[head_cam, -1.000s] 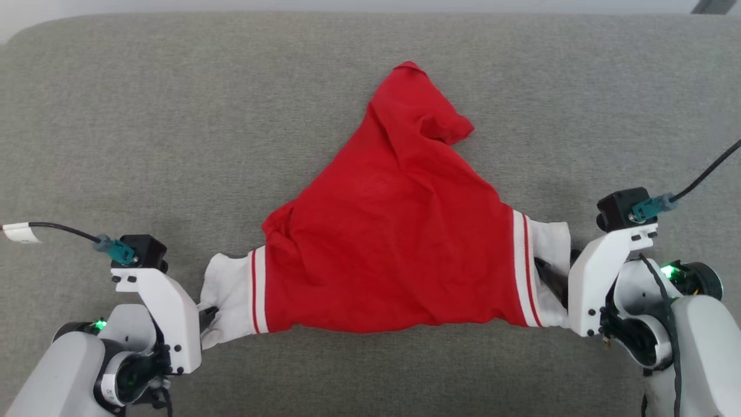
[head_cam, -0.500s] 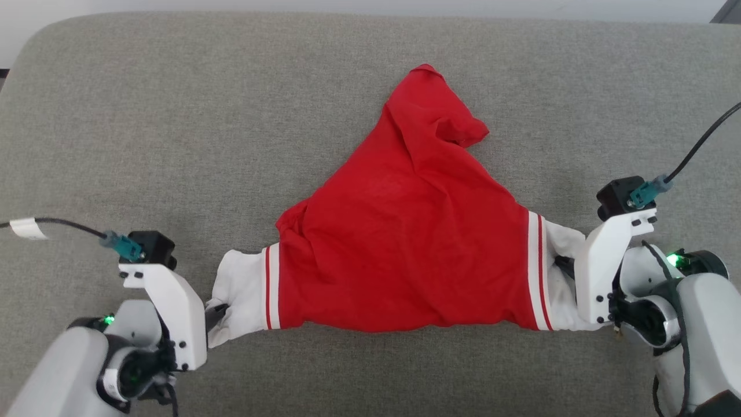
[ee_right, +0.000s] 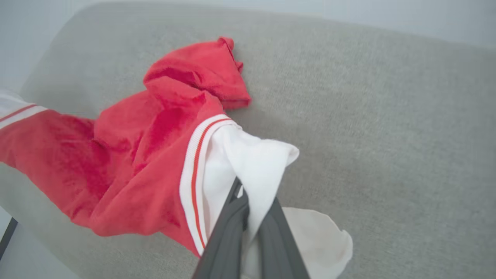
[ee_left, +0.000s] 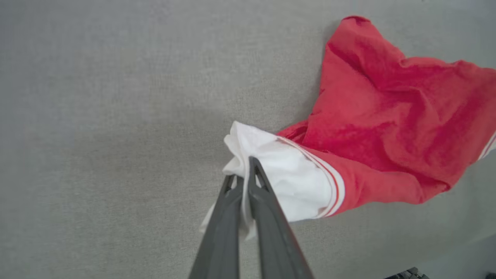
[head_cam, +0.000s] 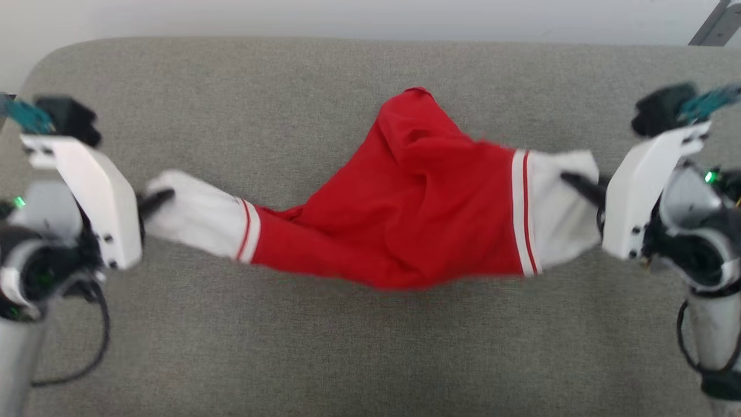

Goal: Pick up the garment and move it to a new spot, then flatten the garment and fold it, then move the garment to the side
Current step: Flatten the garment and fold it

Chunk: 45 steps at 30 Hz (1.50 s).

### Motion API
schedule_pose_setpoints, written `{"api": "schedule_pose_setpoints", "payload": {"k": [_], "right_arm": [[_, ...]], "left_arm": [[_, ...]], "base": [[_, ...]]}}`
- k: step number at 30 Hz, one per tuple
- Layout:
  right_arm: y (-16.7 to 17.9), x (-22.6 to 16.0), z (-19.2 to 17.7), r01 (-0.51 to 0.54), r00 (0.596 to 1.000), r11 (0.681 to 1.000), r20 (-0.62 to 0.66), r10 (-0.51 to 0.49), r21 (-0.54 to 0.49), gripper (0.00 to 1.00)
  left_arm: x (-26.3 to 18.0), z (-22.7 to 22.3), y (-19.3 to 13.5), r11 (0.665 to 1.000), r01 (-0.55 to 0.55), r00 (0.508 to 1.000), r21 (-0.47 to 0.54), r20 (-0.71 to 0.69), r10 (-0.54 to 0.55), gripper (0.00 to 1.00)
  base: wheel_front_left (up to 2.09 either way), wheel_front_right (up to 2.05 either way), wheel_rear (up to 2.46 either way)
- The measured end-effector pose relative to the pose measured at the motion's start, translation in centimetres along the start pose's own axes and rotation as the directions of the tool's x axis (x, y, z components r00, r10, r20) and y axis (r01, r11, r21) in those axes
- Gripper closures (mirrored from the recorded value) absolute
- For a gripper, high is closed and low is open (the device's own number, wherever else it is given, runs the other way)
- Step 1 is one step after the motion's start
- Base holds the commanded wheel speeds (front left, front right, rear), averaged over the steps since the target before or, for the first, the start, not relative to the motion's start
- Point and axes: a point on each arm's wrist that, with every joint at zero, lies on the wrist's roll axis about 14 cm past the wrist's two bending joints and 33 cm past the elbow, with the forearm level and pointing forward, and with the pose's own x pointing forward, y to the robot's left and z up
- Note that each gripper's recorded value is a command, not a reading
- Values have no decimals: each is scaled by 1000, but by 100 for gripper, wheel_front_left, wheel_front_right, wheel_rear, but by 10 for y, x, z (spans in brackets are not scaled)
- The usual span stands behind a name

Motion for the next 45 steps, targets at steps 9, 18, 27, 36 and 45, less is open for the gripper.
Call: {"api": "schedule_pose_setpoints", "payload": {"k": [9, 18, 27, 36, 45], "right_arm": [[24, -46, 91, -22, 969, 995, 242, 45, -100, 100], [42, -91, 161, 6, 890, 985, 450, 73, -172, 100], [47, -107, 190, 25, 844, 981, 531, 81, -191, 100], [43, -101, 204, 41, 810, 981, 582, 79, -191, 100], [23, -58, 228, 117, 759, 978, 650, 24, -173, 100]], "left_arm": [[-52, 98, -11, 996, -38, 978, 76, 207, 21, 100], [-101, 173, -24, 987, -70, 913, 144, 407, 5, 100], [-128, 212, -28, 981, -104, 859, 165, 512, 4, 100], [-121, 227, -24, 971, -131, 833, 201, 554, -2, 100], [-86, 255, -20, 963, -160, 760, 219, 649, -21, 100]], "base": [[0, 0, 0], [0, 0, 0], [0, 0, 0], [0, 0, 0], [0, 0, 0]]}}
